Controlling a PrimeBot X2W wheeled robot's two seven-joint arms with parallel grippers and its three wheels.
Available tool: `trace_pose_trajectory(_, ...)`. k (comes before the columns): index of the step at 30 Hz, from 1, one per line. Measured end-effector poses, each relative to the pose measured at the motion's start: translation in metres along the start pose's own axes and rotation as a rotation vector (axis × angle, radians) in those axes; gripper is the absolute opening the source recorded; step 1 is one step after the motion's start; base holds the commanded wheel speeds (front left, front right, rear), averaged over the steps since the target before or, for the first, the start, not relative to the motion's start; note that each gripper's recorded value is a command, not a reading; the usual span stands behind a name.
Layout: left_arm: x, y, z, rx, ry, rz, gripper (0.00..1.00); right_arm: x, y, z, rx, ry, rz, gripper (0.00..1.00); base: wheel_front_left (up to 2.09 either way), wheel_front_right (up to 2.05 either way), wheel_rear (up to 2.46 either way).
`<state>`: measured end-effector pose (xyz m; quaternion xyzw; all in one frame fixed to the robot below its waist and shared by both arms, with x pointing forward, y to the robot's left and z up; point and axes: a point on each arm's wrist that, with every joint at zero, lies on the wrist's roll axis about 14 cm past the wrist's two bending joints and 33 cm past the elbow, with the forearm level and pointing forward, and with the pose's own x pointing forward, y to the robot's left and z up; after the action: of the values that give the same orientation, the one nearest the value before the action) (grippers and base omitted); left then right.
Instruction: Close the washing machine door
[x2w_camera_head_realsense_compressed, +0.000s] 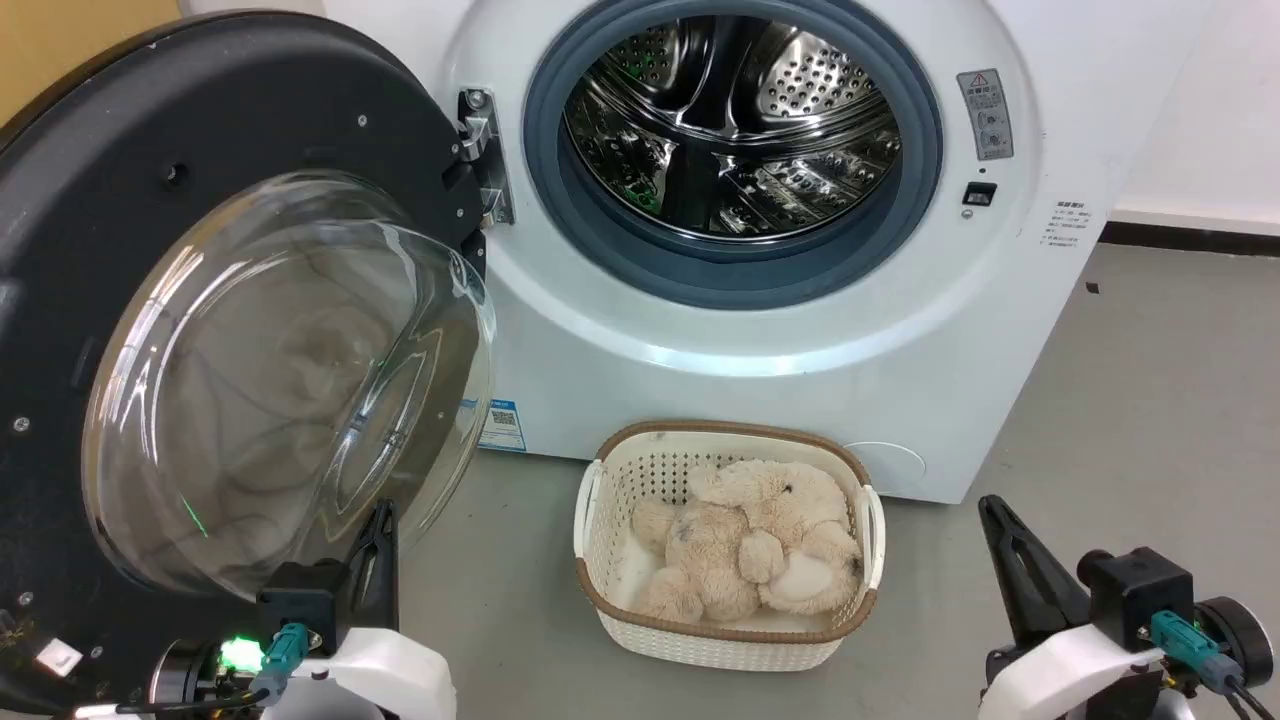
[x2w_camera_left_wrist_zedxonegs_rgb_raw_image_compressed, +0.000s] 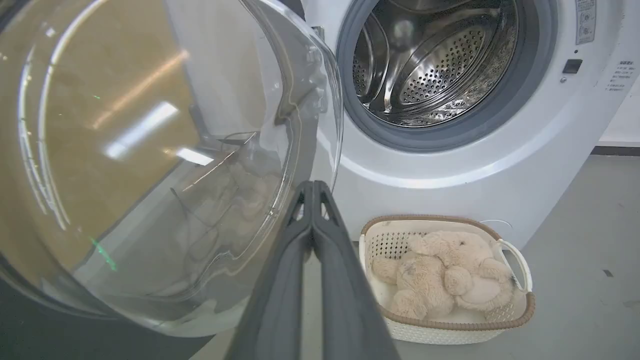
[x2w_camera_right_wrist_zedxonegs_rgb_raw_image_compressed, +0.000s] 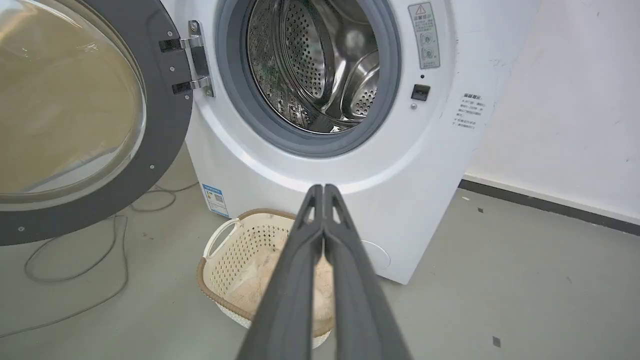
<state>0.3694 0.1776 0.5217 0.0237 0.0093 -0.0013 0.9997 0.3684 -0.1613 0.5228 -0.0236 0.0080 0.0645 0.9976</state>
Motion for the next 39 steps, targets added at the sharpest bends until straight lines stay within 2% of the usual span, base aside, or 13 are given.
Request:
trace_pose_trajectory(6, 0.0, 0.0, 0.0, 0.0, 0.0, 0.0, 0.0, 0.0, 0.0, 0.0, 0.0, 0.0, 0.0, 0.0, 0.0, 0.0, 0.0)
trace_pose_trajectory(7, 0.0, 0.0, 0.0, 0.0, 0.0, 0.0, 1.0, 0.0, 0.0, 0.0, 0.0, 0.0, 0.0, 1.0, 0.0, 0.0, 0.0)
trace_pose_trajectory(21, -0.003, 0.0, 0.001, -0.001, -0.015, 0.004, 1.0, 0.002, 0.005, 0.003, 0.011, -0.021, 0.017, 1.0, 0.0, 0.0, 0.0)
trace_pose_trajectory(39, -0.021, 0.03, 0.007, -0.008, -0.058, 0.11, 1.0, 0.016, 0.038, 0.011, 0.027, -0.066, 0.12, 1.0, 0.0, 0.0, 0.0)
